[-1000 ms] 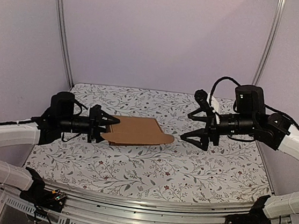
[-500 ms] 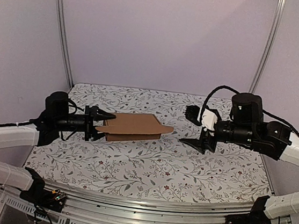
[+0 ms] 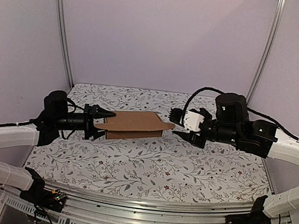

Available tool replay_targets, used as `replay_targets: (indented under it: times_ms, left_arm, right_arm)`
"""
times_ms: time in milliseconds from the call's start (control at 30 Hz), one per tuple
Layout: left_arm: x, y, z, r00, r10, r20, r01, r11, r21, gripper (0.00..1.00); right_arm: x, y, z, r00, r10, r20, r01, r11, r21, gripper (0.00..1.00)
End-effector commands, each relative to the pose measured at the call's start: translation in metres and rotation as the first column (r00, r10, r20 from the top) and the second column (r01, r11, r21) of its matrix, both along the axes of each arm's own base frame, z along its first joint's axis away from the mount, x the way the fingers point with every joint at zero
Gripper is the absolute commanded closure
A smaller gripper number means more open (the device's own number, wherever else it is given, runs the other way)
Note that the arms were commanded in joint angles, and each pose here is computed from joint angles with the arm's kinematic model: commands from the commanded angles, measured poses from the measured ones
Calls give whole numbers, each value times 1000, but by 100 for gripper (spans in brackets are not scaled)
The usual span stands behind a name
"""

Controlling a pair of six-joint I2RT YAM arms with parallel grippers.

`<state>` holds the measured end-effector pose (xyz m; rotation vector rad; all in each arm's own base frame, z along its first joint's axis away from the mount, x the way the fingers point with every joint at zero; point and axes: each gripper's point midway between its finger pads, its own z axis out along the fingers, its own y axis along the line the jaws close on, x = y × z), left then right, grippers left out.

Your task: Fold the paper box

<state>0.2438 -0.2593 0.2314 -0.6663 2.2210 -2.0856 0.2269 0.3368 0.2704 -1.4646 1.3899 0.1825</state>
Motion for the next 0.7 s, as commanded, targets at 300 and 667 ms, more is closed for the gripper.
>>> replay_targets:
  times_ms: [300,667]
  left_arm:
    - [4,2,11,1000,7,30,-6,999,-31,100]
    - [14,4,24,993,58,99,-54,998,-43,100]
  right_arm:
    - [13,20,7,999,-31,25,30,999,31,74]
    - [4,24,14,999,-50,-20,52,995,84,100]
